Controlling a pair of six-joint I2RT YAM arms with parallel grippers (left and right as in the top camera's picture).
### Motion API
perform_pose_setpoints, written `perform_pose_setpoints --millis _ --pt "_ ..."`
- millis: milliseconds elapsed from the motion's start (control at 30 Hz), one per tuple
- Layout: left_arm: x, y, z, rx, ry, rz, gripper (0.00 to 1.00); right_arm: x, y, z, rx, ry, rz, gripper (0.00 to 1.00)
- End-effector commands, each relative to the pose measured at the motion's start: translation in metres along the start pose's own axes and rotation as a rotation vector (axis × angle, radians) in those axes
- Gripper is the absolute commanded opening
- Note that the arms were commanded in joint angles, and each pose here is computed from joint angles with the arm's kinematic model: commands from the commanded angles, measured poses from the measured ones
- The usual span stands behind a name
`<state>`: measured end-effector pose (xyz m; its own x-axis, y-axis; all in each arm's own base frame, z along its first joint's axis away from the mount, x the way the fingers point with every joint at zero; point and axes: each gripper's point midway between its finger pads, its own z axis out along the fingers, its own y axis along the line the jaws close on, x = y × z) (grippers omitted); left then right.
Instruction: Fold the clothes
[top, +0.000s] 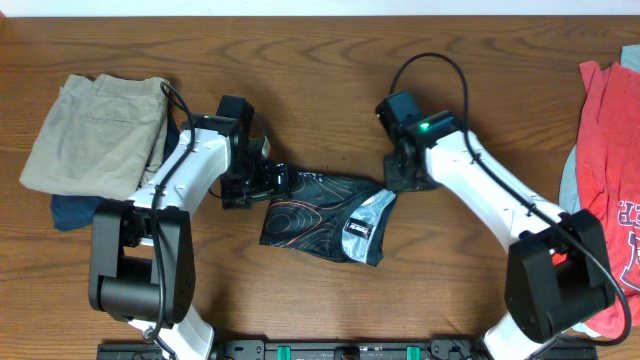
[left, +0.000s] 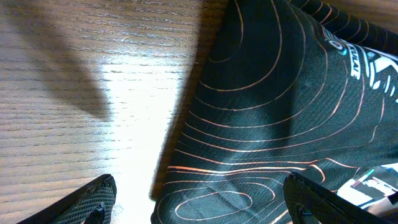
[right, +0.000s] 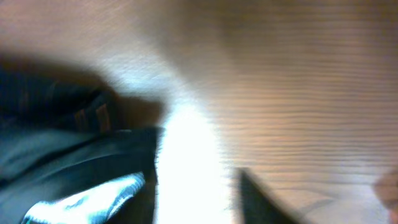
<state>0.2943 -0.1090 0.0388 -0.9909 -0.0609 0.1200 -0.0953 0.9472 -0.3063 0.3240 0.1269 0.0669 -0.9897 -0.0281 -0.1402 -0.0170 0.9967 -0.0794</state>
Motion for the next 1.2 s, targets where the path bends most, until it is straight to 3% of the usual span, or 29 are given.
perform_pose_setpoints --millis 0,200,333,633,667,767,833,867,1033,1167 --pt "0.003 -0.002 0.004 0.018 0.018 0.013 0.87 -0.009 -0.022 -0.003 0.042 -0.03 0.085 0.56" --pt "-0.004 -0.009 0.003 0.052 -0.008 0.061 0.88 0.0 -0.025 -0.003 0.038 0.016 0.057 0.6" --pt "-0.013 -0.016 0.004 0.09 -0.042 0.125 1.0 0.006 -0.027 -0.003 0.048 0.039 0.049 0.6" --pt "-0.008 -0.032 0.031 0.236 0.049 0.181 1.0 0.009 -0.03 -0.003 0.053 0.053 0.05 0.61" --pt "-0.006 -0.035 0.036 0.26 0.067 0.19 0.96 0.009 -0.03 -0.003 0.054 0.053 0.051 0.61" --pt "0.001 -0.043 0.044 0.313 0.105 0.23 0.59 0.009 -0.03 -0.003 0.054 0.053 0.051 0.6" --pt "0.002 -0.045 0.047 0.315 0.106 0.272 0.1 0.009 -0.03 -0.003 0.054 0.053 0.051 0.6" --pt "0.0 -0.044 0.048 0.303 0.097 0.279 0.06 0.009 -0.03 -0.003 0.054 0.054 0.051 0.6" --pt "-0.036 -0.009 0.032 0.089 -0.013 0.187 0.06 0.01 -0.033 -0.003 0.065 0.059 0.052 0.61" --pt "-0.077 0.02 -0.017 -0.06 -0.18 0.067 0.06 0.012 -0.039 -0.003 0.071 0.073 0.059 0.6"
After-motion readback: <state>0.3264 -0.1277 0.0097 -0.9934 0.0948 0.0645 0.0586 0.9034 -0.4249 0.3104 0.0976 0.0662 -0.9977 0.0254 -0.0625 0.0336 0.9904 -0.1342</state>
